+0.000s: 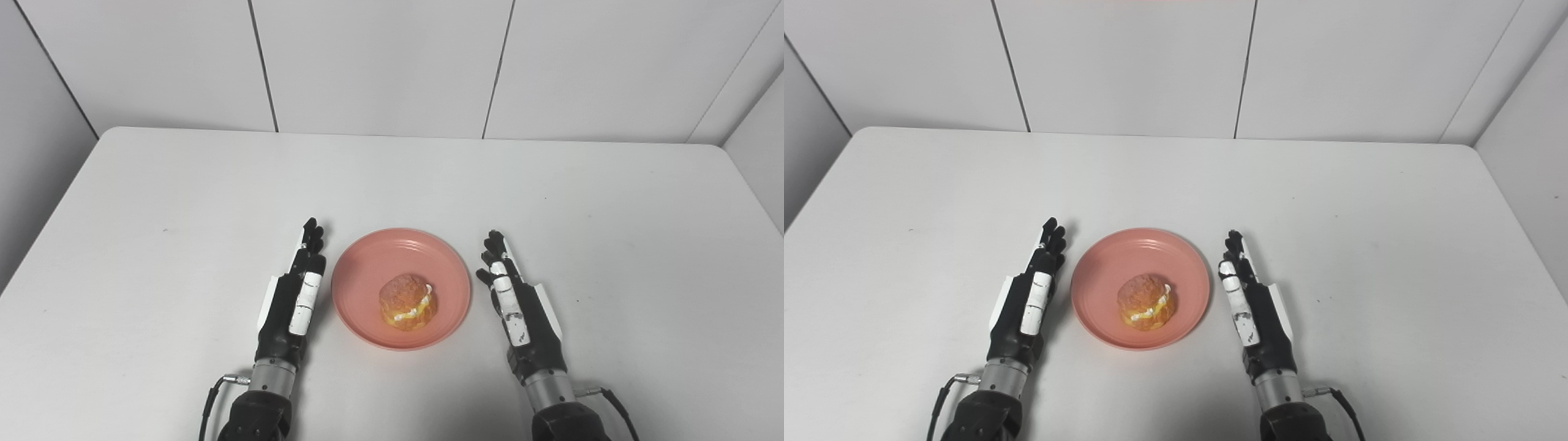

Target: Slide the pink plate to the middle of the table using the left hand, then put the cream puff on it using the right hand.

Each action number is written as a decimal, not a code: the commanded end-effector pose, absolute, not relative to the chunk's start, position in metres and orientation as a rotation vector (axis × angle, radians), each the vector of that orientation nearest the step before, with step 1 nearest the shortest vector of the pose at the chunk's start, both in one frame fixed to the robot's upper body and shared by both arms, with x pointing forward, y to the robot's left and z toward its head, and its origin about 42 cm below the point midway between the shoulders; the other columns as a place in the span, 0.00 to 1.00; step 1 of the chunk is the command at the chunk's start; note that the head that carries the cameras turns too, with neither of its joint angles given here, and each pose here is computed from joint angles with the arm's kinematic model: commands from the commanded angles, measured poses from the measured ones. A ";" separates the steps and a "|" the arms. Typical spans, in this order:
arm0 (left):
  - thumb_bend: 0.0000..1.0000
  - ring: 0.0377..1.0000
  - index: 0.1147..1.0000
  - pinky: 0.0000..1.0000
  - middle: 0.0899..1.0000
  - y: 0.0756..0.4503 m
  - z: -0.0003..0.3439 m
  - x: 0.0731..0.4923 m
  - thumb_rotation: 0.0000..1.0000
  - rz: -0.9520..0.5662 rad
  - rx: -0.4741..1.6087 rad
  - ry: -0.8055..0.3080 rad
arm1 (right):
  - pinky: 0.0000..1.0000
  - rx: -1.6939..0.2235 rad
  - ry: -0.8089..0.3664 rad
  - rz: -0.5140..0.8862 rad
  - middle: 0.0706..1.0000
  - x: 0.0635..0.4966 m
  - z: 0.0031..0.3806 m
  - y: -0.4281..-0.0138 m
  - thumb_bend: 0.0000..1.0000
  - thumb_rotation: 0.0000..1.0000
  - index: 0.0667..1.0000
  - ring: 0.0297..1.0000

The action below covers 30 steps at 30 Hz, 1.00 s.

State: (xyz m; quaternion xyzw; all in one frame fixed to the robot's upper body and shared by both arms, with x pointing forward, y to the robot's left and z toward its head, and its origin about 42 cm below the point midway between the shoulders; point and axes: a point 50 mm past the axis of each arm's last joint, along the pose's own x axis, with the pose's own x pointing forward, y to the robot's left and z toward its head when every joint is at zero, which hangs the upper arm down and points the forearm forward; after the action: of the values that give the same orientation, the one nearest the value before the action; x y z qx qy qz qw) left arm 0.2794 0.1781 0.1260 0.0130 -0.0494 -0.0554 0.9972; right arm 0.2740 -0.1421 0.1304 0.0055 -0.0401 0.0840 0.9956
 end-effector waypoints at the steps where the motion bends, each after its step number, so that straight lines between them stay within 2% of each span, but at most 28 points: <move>1: 0.74 1.00 1.00 1.00 1.00 0.175 0.134 0.282 1.00 -0.127 0.011 -0.131 | 1.00 0.005 -0.146 0.160 1.00 0.275 0.137 -0.139 0.63 1.00 1.00 1.00; 8: 0.74 1.00 1.00 1.00 1.00 0.177 0.132 0.282 1.00 -0.136 -0.001 -0.127 | 1.00 -0.009 -0.161 0.143 1.00 0.277 0.136 -0.135 0.61 1.00 1.00 1.00; 13: 0.74 1.00 1.00 1.00 1.00 0.178 0.132 0.281 1.00 -0.144 0.002 -0.116 | 1.00 -0.002 -0.156 0.137 1.00 0.280 0.139 -0.135 0.63 1.00 1.00 1.00; 18: 0.74 1.00 1.00 1.00 1.00 0.179 0.131 0.281 1.00 -0.149 -0.006 -0.112 | 1.00 -0.020 -0.169 0.138 1.00 0.281 0.141 -0.135 0.59 1.00 1.00 1.00; 30: 0.74 1.00 1.00 1.00 1.00 0.178 0.133 0.282 1.00 -0.155 -0.007 -0.113 | 1.00 -0.030 -0.194 0.147 1.00 0.283 0.143 -0.135 0.58 0.98 1.00 1.00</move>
State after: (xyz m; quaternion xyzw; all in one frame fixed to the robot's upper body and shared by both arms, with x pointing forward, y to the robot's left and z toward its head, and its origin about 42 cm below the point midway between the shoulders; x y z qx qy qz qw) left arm 0.2793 0.1815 0.1258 -0.0012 -0.0441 -0.0651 0.9969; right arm 0.2780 -0.1377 0.1296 -0.0177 -0.0538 0.0691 0.9960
